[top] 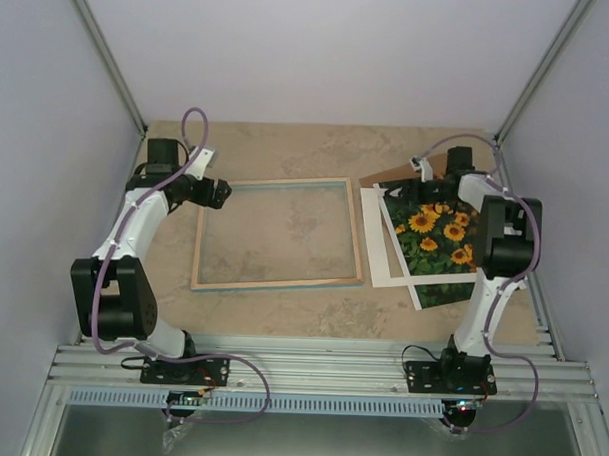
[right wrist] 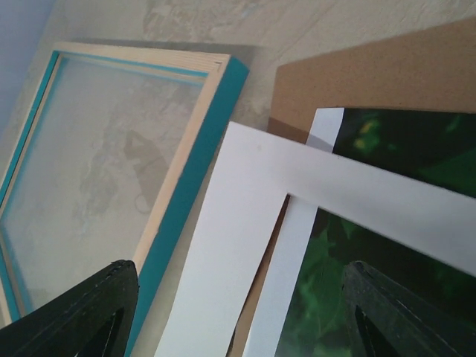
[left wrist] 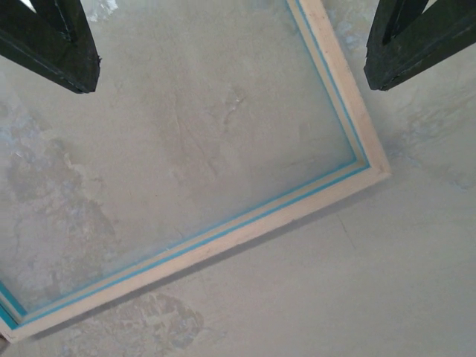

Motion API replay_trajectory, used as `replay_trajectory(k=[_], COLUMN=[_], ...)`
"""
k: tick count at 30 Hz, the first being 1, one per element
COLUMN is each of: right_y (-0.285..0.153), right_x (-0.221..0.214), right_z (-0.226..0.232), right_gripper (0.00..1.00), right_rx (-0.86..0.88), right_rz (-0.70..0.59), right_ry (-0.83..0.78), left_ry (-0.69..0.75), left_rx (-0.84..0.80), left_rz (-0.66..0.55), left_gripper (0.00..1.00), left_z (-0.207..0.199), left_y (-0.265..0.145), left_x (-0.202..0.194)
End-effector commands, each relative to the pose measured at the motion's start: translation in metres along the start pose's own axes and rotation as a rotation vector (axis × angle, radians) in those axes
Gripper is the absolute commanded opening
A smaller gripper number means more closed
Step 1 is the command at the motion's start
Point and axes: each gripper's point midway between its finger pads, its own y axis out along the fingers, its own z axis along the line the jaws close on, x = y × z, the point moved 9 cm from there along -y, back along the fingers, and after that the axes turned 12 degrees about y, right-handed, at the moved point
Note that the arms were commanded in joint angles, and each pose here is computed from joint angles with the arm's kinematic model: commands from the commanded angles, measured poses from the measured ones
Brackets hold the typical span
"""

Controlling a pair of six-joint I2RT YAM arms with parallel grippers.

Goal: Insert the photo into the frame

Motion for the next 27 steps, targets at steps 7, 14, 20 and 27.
replay_trajectory(k=[7,14,20,27], right_y=[0.046,0.054,-0.039,-0.094], right_x=[-0.001,-0.014,-0.034,-0.106], right_z=[0.008,0.001,0.040,0.044], right_gripper=[0.76,0.77,0.80,0.79], right_rx=[0.086,0.076,0.099,-0.025], right_rz=[0.094,0.148,0.165,0.370], right_ry=[0.057,0.121,-0.340,-0.788], left_ry=[-0.079,-0.115,-0.060,-0.024], left_rx=[-0.194,-0.251,-0.294,-0.320], left_rz=[-0.048,-0.091,-0.096,-0.085], left_gripper=[0.99,0.99,0.99,0.99], left_z=[-0.037,-0.069,-0.094,-0.103], left_y=[0.029,0.063,0.075,0.081], left_x=[0.020,0.048,0.047,0.035])
